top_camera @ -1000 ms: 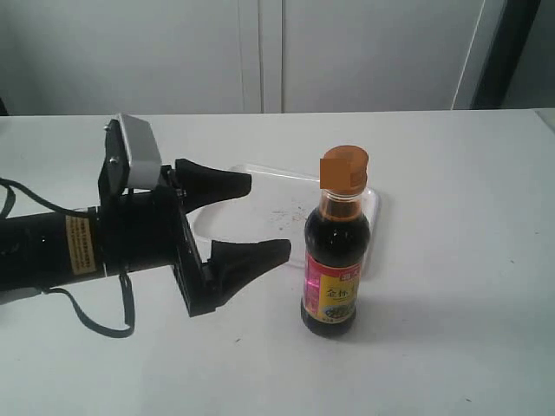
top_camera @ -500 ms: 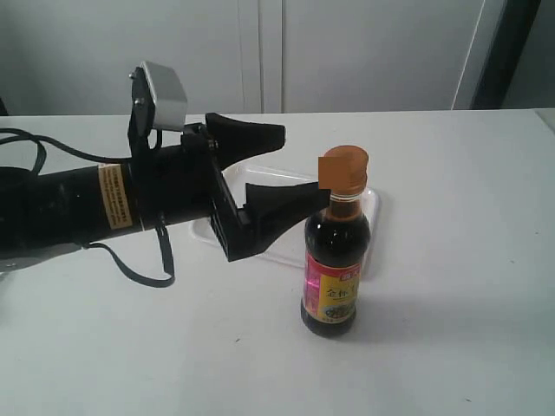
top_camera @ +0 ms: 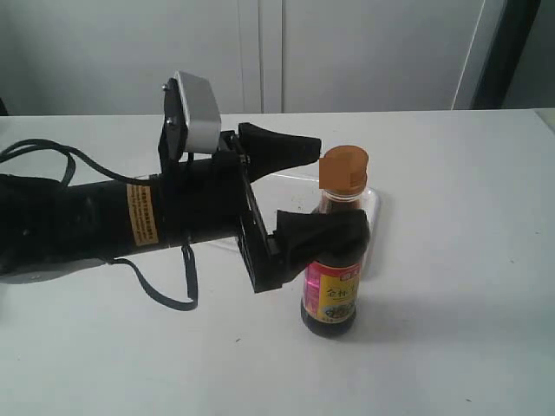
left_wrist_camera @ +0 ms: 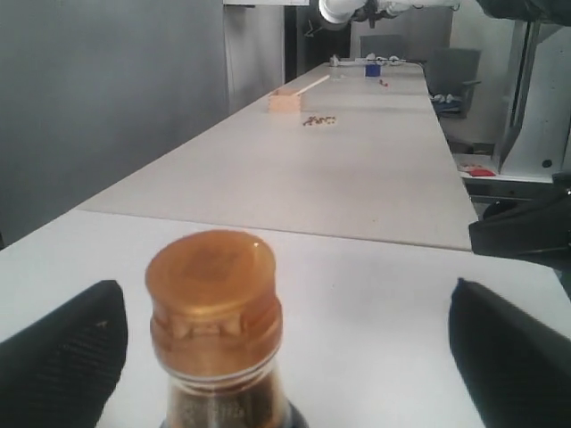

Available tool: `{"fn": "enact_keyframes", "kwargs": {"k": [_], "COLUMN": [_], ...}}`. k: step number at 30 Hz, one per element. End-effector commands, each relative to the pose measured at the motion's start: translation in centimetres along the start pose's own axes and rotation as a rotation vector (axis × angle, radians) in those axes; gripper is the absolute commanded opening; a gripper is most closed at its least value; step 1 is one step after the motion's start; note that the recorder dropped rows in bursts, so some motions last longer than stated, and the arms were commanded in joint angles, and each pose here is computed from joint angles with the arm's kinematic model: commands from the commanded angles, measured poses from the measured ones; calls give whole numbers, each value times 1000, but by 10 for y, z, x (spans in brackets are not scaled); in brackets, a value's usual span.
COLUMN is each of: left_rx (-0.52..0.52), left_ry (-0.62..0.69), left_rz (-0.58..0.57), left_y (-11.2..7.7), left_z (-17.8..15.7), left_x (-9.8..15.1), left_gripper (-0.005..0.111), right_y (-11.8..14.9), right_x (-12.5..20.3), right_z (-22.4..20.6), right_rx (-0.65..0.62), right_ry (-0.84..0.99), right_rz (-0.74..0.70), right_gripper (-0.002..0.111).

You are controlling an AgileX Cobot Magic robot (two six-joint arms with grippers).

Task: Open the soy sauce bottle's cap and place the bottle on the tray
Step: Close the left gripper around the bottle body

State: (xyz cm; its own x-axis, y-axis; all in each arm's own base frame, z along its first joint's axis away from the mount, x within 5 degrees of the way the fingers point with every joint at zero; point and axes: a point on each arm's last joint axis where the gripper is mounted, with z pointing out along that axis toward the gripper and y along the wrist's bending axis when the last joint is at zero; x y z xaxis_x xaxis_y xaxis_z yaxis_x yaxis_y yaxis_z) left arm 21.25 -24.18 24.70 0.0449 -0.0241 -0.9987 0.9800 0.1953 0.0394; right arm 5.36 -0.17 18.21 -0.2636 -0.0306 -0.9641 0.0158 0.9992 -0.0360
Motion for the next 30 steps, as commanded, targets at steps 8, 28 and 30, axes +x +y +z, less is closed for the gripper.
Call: {"fn": "enact_keyframes", "kwargs": {"k": [8,28,30], "left_rx": [10,20,9], "left_ry": [40,137,147], "left_rz": [-39,-55,-59], "left_y": [11,12,14], "left_z": [22,38,38], "left_x": [28,80,86], "left_gripper": [98,97,97], "right_y": [0,0,0], "right_x": [0,0,0], "right_z": [0,0,0], "right_rx": [4,4,4], "right_ry": [-4,-4,-4], "right_rz": [4,4,4], "right_gripper": [0,0,0]}}
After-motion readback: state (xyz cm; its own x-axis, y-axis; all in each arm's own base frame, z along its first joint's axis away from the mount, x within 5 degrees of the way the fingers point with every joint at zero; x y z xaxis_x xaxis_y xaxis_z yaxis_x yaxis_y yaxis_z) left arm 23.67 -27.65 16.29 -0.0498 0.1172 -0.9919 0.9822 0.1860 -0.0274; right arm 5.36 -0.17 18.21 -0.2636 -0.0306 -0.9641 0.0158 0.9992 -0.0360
